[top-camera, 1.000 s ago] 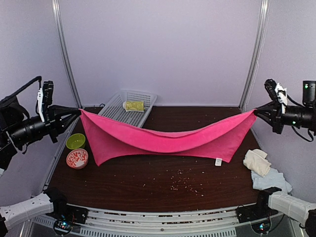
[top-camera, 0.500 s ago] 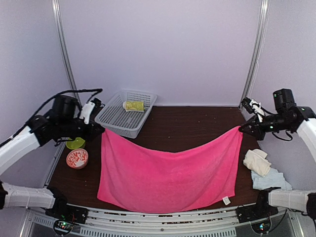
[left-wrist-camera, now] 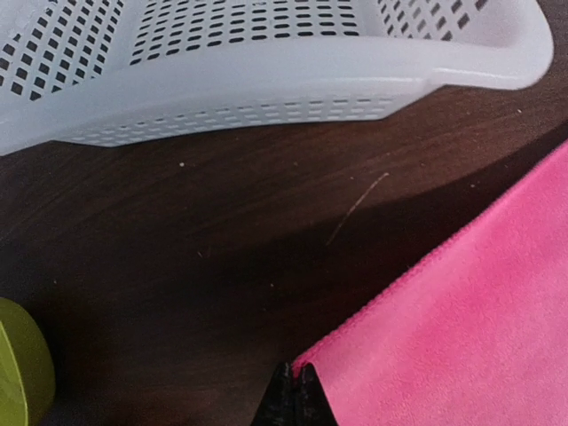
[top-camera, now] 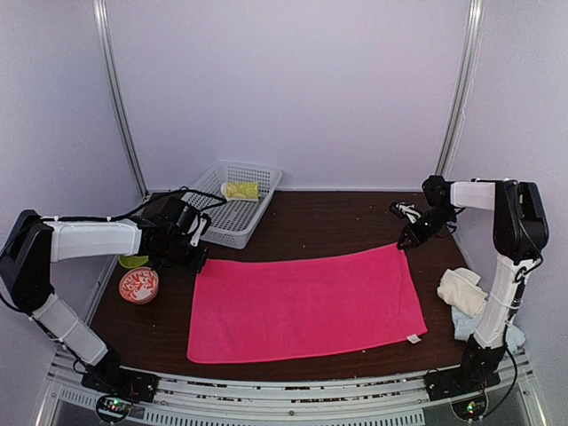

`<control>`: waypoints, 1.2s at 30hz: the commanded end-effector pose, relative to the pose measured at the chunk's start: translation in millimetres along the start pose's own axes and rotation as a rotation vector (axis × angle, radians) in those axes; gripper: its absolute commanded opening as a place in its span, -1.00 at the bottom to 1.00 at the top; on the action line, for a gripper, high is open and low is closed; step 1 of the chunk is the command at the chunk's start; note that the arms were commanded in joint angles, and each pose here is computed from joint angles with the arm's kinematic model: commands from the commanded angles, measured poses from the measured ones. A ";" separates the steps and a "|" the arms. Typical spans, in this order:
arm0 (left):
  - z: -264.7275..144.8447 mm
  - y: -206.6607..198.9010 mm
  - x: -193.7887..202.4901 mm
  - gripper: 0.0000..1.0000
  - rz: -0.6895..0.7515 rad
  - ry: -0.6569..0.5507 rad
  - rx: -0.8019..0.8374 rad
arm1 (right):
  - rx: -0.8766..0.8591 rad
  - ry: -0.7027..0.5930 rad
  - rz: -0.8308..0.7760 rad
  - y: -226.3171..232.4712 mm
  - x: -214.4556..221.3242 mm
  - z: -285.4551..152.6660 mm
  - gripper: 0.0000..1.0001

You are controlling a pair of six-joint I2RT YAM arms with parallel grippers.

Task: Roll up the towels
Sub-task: Flatten out the towel at the center of the board, then pick up the towel from the center of the board.

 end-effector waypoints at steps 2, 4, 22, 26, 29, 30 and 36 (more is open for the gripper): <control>11.8 11.4 -14.8 -1.00 -0.039 -0.049 -0.095 | 0.072 -0.071 -0.008 -4.9 -30.5 5.9 -1.00; 14.7 12.8 -13.5 -1.00 -0.043 -0.039 -0.105 | 0.082 -0.061 -0.021 -4.6 -32.9 11.0 -1.00; 8.4 30.7 -9.1 -1.00 -0.099 -0.048 -0.143 | 0.163 -0.053 -0.107 -7.5 -67.2 18.3 -1.00; 15.8 27.0 -10.6 -1.00 -0.090 -0.036 -0.099 | 0.168 -0.043 -0.123 -4.5 -70.2 24.9 -0.98; 11.8 26.9 -14.0 -1.00 -0.088 -0.057 -0.092 | 0.178 -0.048 -0.127 -4.2 -71.3 24.6 -0.98; 10.1 26.9 -14.4 -1.00 -0.086 -0.061 -0.091 | 0.185 -0.047 -0.130 -4.3 -71.4 24.0 -0.98; 5.0 24.0 -12.3 -1.00 -0.070 -0.054 -0.044 | 0.207 -0.045 -0.154 -2.8 -70.1 16.1 -1.00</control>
Point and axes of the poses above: each gripper's point midway between its finger pads, its own z axis out along the fingers, its own y axis along the line the jaws close on, x = y × z, the point moved 10 cm from there along -z, back along the fingers, and after that the axes turned 10 degrees about z, right-handed, at the moved point
